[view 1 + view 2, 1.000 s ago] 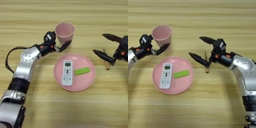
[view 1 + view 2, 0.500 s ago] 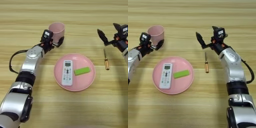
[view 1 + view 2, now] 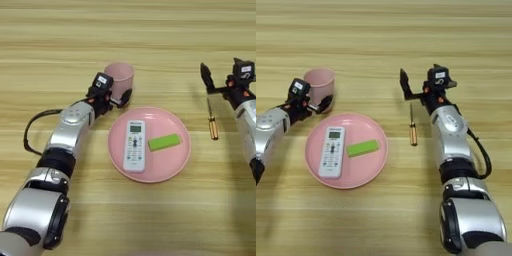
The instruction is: Move the objects on the table
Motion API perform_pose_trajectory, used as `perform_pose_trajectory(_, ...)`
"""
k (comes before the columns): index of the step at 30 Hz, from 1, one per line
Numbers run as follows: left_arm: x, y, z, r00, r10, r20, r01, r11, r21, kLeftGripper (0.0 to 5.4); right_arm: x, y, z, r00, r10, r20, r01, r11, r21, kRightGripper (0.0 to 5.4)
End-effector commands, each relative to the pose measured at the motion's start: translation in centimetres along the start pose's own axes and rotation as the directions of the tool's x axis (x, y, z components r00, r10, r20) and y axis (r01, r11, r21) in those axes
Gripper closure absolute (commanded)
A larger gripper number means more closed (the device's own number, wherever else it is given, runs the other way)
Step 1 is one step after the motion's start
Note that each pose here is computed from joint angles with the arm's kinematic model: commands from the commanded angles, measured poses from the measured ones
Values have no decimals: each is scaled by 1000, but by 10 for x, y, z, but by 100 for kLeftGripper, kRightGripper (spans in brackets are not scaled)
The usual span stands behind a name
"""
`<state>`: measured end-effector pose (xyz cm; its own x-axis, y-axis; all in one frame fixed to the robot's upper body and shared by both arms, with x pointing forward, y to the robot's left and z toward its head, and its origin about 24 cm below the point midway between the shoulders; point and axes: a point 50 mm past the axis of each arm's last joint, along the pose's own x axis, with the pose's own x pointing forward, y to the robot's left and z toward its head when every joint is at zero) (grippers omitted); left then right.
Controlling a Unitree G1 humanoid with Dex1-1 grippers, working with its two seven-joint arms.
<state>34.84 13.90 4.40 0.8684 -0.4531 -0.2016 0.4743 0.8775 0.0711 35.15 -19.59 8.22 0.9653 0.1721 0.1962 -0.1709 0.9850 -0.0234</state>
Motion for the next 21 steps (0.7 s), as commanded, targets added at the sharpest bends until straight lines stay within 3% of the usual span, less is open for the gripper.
perform_pose_trajectory(1, -1, -2, -8, 999, 1, -36, -1, 1000, 4, 134, 4, -2, 3, 999, -22, 30, 22, 1000, 18, 0)
perform_pose_trajectory(11, -3, -4, -10, 1000, 4, -27, -4, 1000, 16, 134, 4, -6, 0, 998, -52, 31, 51, 998, 38, 0)
perform_pose_trajectory(21, -5, -5, -1, 999, 2, 37, -4, 999, 51, 24, 5, -6, -3, 998, -56, 23, 55, 998, 43, 0)
